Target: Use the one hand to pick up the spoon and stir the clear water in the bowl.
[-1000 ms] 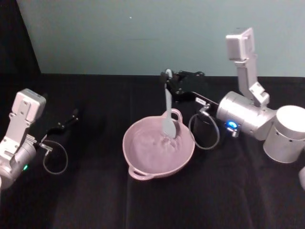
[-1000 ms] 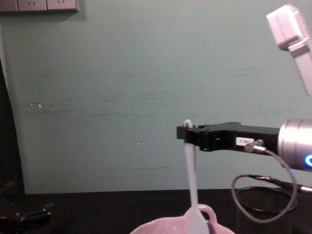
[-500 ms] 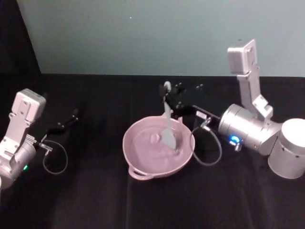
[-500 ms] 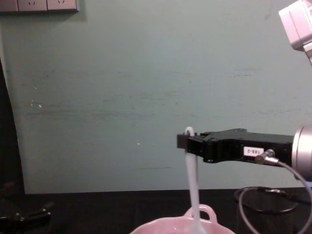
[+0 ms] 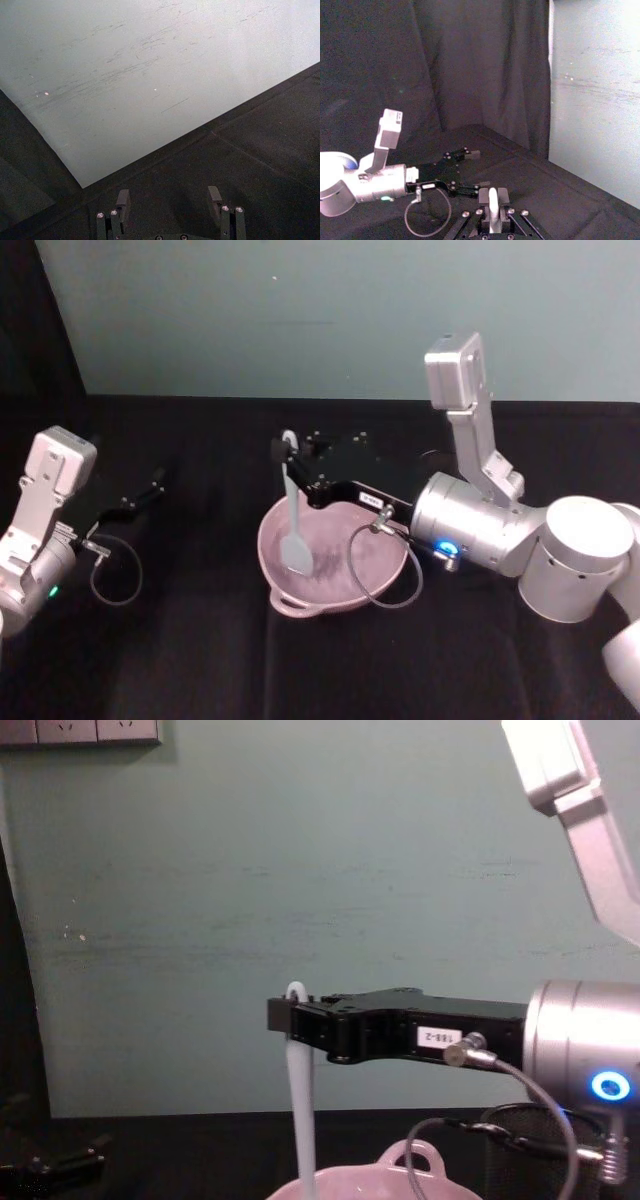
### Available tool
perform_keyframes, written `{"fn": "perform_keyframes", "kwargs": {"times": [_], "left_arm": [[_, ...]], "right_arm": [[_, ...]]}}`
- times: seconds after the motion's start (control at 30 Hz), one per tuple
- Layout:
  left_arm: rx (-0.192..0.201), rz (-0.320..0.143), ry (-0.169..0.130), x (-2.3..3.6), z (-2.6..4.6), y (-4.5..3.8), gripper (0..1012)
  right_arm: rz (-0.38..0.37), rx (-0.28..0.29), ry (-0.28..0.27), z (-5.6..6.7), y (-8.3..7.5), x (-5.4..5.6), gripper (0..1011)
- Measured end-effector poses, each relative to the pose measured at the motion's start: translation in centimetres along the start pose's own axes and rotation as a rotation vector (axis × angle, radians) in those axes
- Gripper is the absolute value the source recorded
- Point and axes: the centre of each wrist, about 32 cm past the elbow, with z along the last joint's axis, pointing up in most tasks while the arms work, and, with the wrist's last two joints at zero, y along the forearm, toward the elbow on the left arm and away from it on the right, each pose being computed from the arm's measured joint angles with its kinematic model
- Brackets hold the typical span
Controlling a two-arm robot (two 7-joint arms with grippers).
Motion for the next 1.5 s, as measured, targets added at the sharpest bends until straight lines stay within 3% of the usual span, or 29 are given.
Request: {"fn": "perform_keyframes", "kwargs": {"times": [0.2,0.4,0.67,0.87,1.13,1.5], "left_arm": [[0.000,0.000,0.000,0.00,0.00,0.00,1011],[0.000,0.000,0.000,0.00,0.00,0.00,1011],[0.000,0.000,0.000,0.00,0.00,0.00,1011],[0.000,0.000,0.000,0.00,0.00,0.00,1011],[0.000,0.000,0.000,0.00,0.00,0.00,1011],[0.000,0.000,0.000,0.00,0.00,0.00,1011]], "right_arm": [[0.002,0.006,0.010,-0.3,1.0,0.4,111],[-0.025,0.018,0.042,-0.7,1.5,1.9,111],[-0.109,0.011,0.044,-0.8,0.5,4.7,112],[-0.172,0.014,0.029,-0.5,-1.3,5.7,112],[-0.196,0.010,0.013,-0.2,-2.9,5.5,112],[-0.132,-0.009,-0.002,0.1,-3.3,3.0,111]]}}
